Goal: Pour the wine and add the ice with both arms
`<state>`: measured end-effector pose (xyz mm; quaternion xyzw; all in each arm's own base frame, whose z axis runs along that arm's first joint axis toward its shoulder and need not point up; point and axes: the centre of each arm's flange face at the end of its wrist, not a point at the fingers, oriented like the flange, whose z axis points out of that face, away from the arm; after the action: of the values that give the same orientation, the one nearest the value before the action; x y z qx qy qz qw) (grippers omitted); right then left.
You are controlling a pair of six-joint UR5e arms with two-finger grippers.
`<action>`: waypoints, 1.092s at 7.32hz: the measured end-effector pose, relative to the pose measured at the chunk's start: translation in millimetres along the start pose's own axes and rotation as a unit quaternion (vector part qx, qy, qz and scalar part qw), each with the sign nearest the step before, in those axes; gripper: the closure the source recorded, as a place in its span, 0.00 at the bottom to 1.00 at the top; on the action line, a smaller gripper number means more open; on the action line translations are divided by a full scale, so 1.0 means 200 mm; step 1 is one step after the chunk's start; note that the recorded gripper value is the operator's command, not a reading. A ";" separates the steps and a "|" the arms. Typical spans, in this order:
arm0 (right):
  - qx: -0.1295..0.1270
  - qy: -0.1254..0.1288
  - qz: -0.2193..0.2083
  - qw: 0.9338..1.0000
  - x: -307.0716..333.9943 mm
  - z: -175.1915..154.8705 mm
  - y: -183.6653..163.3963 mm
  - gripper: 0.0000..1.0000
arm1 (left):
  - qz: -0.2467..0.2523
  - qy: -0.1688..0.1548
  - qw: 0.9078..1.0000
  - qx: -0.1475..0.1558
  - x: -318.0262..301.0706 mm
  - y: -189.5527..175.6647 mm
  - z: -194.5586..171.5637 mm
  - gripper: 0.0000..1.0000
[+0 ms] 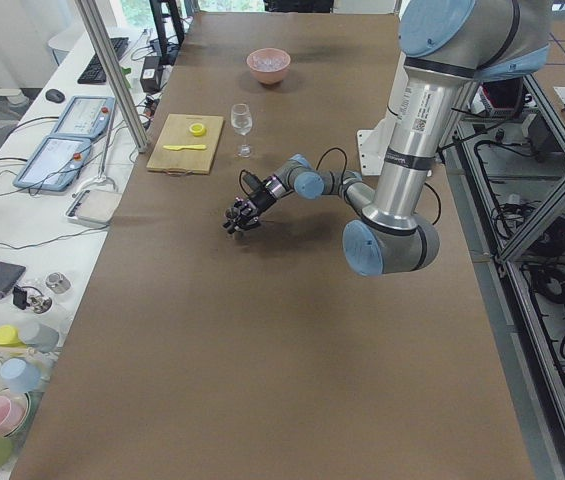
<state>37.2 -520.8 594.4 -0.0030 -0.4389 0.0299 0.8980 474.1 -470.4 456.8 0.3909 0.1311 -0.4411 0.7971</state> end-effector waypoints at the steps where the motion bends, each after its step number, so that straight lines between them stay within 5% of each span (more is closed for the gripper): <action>1: 0.000 0.000 0.000 1.000 0.00 0.00 0.00 0.00 | -0.018 0.005 1.000 0.001 0.01 -0.08 -0.01 1.00; 4: -0.003 -0.012 0.003 1.000 -0.01 0.00 0.00 0.00 | -0.062 0.026 0.998 0.016 0.02 -0.56 -0.06 1.00; 6: -0.005 -0.023 0.004 1.000 -0.02 0.00 0.00 0.00 | -0.050 0.100 0.994 0.015 0.16 -0.85 -0.22 1.00; 8: -0.006 -0.026 0.004 1.000 -0.03 0.00 0.00 0.00 | -0.063 0.191 0.979 0.017 0.28 -1.03 -0.39 1.00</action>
<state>34.1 -520.1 590.2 -0.0091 -0.4625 0.0316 0.8860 351.0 -510.1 269.8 0.4729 0.2979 -0.4093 0.7212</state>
